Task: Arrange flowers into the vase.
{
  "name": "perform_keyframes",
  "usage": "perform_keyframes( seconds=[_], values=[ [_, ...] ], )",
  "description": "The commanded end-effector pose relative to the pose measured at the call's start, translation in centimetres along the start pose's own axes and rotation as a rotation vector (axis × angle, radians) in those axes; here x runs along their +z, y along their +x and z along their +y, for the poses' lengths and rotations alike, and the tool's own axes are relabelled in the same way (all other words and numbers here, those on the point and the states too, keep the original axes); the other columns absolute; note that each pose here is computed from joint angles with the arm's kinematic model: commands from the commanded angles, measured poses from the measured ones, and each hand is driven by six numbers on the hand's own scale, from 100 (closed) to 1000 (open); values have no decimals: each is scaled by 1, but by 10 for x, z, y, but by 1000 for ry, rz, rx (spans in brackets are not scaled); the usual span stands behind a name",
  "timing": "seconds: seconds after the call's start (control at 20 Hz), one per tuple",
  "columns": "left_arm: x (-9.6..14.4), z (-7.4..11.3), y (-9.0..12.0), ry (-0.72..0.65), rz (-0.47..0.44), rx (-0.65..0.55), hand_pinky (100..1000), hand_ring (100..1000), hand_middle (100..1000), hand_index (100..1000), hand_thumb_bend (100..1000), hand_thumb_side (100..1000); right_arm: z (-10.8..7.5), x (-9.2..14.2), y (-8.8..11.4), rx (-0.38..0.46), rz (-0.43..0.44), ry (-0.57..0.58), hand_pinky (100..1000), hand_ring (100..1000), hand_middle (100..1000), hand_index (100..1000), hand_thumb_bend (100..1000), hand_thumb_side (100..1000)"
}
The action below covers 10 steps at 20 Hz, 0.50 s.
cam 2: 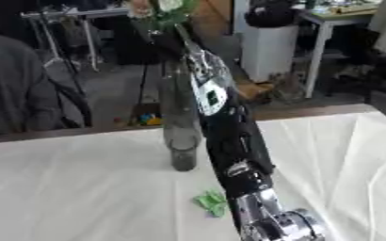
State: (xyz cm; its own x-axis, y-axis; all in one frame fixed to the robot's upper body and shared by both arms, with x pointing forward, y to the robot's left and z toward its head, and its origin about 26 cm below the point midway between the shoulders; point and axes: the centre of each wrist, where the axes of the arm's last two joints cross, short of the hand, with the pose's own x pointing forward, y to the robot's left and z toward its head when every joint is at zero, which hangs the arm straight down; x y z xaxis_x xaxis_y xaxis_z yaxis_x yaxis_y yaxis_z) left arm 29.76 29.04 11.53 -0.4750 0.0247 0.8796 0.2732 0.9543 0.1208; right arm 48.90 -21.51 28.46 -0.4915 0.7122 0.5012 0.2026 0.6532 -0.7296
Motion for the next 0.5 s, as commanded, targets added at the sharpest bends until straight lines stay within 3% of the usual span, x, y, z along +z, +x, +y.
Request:
perform_keyframes(
  seconds=[0.05, 0.35, 0.5],
  values=[
    [-2, 7, 6, -2, -10, -30, 760, 712, 623, 764, 617, 940, -19, -5, 8, -21, -18, -29, 535, 562, 538, 292, 100, 863],
    [-1, 7, 6, 0, -9, -31, 760, 712, 622, 764, 617, 940, -15, 0, 3, -77, 11, -39, 540, 571, 554, 313, 100, 889],
    [-1, 7, 6, 1, -11, -31, 760, 712, 622, 764, 617, 940, -13, 2, 0, -84, 19, -35, 572, 600, 600, 384, 100, 892]
  ],
)
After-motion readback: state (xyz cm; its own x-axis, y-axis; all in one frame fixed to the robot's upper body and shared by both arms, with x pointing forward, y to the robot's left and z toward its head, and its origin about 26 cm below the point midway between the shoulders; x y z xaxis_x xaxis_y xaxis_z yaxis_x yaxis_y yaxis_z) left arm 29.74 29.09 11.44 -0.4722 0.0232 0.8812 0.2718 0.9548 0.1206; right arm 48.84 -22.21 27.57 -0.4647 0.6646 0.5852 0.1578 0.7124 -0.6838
